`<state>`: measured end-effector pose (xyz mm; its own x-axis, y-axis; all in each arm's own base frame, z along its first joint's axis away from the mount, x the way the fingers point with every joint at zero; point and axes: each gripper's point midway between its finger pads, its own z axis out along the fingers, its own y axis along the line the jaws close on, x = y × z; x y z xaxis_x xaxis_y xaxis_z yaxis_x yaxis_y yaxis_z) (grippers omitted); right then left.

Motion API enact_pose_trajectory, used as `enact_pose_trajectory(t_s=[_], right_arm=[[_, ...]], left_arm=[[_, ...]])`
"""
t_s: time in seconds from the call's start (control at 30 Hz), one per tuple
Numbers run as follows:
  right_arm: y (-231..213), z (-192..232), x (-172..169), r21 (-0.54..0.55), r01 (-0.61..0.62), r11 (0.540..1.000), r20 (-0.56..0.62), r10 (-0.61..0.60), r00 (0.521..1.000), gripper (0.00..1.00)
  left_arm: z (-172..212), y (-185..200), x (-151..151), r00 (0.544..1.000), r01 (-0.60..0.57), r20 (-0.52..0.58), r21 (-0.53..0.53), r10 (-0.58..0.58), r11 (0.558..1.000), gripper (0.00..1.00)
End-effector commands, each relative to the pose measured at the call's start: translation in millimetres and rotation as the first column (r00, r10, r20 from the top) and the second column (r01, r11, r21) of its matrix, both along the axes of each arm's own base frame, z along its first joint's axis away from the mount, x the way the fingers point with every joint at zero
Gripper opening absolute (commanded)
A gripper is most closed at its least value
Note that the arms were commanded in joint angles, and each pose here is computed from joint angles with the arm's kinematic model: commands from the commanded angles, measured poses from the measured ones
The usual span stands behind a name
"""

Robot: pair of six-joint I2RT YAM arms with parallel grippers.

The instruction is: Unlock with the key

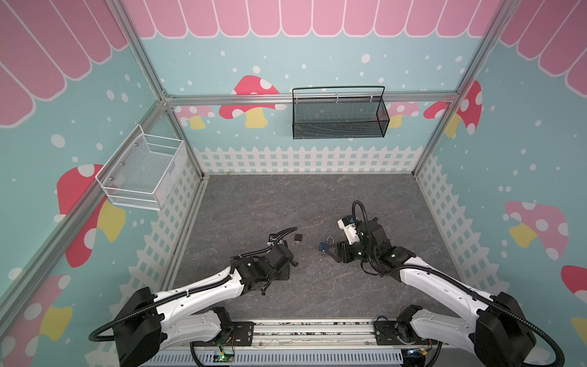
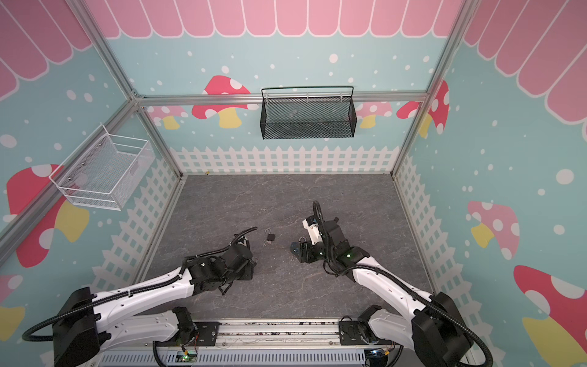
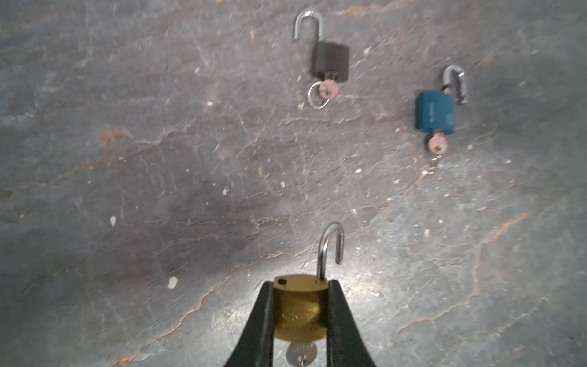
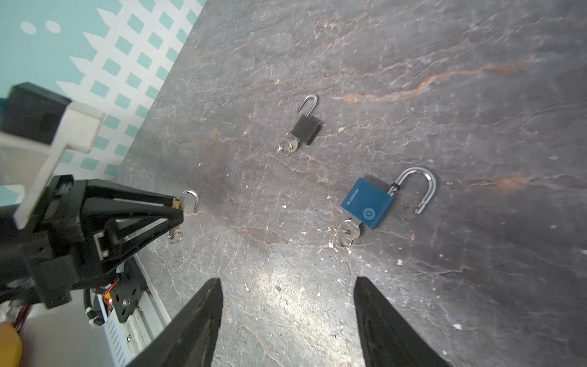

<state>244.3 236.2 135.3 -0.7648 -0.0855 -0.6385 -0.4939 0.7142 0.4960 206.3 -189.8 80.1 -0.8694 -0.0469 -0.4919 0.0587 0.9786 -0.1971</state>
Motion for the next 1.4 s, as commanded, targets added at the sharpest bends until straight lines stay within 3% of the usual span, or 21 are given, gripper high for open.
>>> enact_pose_trajectory(t_s=[0.0,0.27,0.8,1.1,1.37], right_arm=[[12,7,-3,0.098,-0.051,0.994,0.039,0.047,0.998,0.68],[15,-8,-15,0.161,-0.080,0.984,0.026,0.077,0.997,0.68],[14,-31,-17,0.120,-0.090,0.989,-0.006,0.092,0.996,0.67],[13,-27,-15,0.120,-0.082,0.989,0.015,0.081,0.997,0.67],[15,6,-3,0.133,-0.071,0.989,0.082,0.060,0.995,0.67]], left_arm=[[-8,4,0,0.997,-0.057,-0.047,0.048,0.059,0.997,0.00],[-33,-4,3,0.991,-0.047,-0.120,0.131,0.063,0.990,0.00],[-66,-3,-3,0.977,-0.030,-0.202,0.218,0.075,0.975,0.00],[-63,-3,-3,0.978,-0.033,-0.195,0.209,0.075,0.977,0.41],[-7,-15,21,0.997,-0.042,-0.053,0.117,0.048,0.992,0.66]])
